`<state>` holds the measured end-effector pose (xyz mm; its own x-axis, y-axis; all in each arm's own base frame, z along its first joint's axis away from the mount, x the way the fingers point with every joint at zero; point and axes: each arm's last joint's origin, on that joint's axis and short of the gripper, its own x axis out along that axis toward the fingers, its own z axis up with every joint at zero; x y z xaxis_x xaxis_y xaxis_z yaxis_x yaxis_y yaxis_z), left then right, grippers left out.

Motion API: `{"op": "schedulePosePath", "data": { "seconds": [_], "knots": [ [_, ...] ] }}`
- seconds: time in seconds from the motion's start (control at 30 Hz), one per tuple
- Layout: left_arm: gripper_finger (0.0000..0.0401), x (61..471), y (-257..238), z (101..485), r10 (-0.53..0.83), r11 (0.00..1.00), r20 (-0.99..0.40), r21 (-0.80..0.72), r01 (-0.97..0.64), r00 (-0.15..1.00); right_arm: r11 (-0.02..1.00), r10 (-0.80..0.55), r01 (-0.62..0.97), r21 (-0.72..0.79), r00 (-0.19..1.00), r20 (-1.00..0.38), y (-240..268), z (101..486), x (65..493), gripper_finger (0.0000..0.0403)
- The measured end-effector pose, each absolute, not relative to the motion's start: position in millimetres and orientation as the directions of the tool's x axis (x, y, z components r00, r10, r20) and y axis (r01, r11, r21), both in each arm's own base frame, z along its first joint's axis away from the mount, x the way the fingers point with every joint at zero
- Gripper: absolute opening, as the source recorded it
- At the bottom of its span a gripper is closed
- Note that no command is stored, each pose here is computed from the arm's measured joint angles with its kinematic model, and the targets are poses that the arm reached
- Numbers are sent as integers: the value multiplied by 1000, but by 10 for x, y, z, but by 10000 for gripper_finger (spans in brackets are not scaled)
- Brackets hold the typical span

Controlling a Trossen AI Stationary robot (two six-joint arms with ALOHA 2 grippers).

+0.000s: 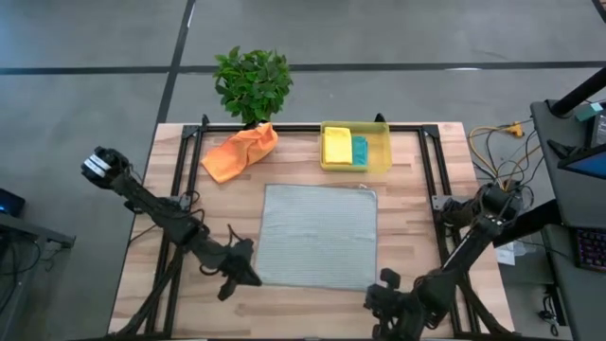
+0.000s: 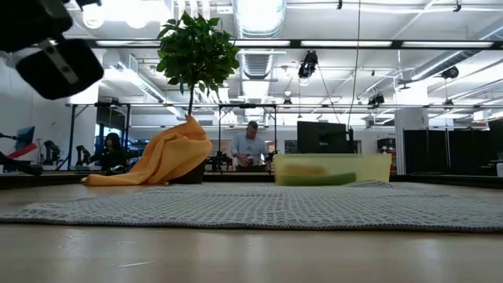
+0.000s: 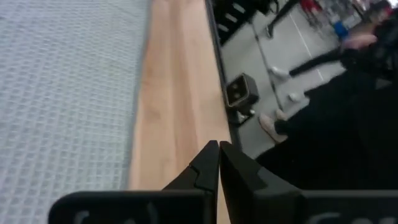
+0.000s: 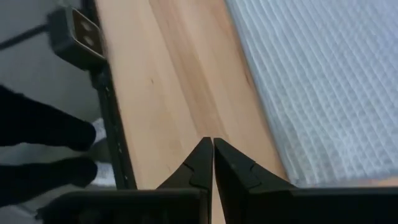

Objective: Fold microfiber towels
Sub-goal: Fold the gray microfiber towel

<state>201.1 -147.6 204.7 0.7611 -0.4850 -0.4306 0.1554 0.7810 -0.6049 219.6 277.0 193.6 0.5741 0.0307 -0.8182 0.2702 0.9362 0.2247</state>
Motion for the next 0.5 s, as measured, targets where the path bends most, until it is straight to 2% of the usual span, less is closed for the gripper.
{"op": "schedulePosePath", "data": {
  "seconds": [0.07, 0.13, 0.23, 0.33, 0.4, 0.5],
  "knots": [
    [0, 2011, -1511, 2068, -512, 812, -495, -545, 209, 702, 945, 27, 245, 217, 603, -797, 2799, 1907, 2152, 9],
    [0, 1973, -1570, 2065, -471, 871, -616, -437, 224, 631, 945, 27, 243, 218, 608, -794, 2797, 1830, 2103, 9],
    [0, 1952, -1688, 2150, -309, 946, -746, -181, 268, 589, 920, 37, 287, 266, 614, -789, 2766, 1709, 2073, 9],
    [0, 2013, -1801, 2133, -123, 951, -801, 73, 300, 585, 908, 46, 300, 293, 623, -780, 2732, 1619, 2063, 9],
    [0, 2095, -1871, 2065, -72, 942, -808, 138, 307, 584, 902, 56, 303, 308, 625, -779, 2727, 1589, 2054, 9],
    [3, 2226, -1963, 1961, -50, 939, -824, 153, 307, 564, 894, 59, 317, 318, 619, -783, 2702, 1583, 2028, 9]
  ]
}}
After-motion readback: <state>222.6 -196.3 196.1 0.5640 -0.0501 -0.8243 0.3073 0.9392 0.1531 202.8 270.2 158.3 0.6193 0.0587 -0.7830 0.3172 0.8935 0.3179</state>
